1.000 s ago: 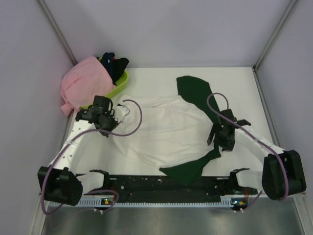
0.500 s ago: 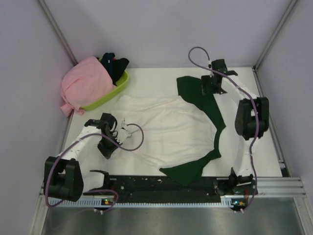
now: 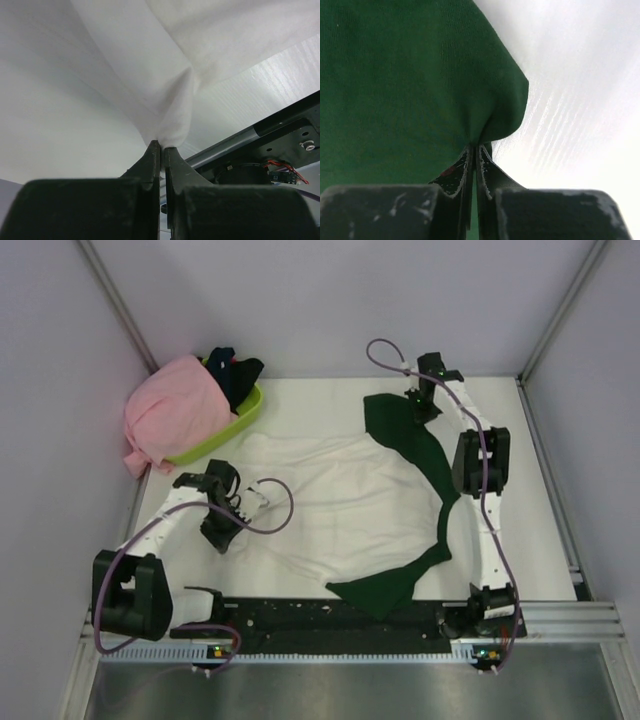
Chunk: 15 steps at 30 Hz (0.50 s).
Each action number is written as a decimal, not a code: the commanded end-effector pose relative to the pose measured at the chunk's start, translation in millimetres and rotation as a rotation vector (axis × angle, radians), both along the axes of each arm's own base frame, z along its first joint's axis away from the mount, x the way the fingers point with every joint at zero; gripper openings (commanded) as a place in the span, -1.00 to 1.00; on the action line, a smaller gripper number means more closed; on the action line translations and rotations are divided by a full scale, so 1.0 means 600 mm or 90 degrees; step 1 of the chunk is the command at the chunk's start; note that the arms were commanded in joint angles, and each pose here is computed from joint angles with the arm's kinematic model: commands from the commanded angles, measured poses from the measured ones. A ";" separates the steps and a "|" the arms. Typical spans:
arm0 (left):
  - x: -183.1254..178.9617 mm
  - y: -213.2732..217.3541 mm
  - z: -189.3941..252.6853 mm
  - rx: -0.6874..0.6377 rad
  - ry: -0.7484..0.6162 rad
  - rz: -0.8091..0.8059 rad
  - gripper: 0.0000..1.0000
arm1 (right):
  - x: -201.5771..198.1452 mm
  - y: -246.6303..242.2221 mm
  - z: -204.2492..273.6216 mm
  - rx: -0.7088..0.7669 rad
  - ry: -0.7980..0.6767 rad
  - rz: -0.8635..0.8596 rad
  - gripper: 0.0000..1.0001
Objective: Fold and stack the t-shirts
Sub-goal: Flatten out the tshirt
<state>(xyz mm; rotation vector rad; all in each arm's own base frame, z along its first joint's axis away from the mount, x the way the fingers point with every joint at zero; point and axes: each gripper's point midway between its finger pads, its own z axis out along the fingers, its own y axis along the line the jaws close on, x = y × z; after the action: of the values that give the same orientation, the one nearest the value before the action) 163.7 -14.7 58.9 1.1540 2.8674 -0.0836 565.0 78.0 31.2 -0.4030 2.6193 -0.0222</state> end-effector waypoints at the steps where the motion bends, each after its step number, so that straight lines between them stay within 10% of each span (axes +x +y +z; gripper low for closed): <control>1: 0.037 -0.017 0.017 -0.030 -0.051 0.010 -1.00 | -0.049 -0.025 -0.071 0.008 0.114 -0.014 -1.00; 13: 0.201 -0.121 0.049 -0.097 -0.191 -0.108 -1.00 | 0.218 -0.219 0.172 0.238 -0.358 -0.307 -1.00; 15: 0.213 -0.129 0.042 -0.101 -0.189 -0.117 -1.00 | 0.229 -0.220 0.209 0.229 -0.402 -0.269 -0.50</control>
<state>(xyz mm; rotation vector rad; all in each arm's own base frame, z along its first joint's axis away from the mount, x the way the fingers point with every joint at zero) 257.6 -75.6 78.1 1.2576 2.5552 -0.1270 654.3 -48.0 66.3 0.2777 2.3004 0.1488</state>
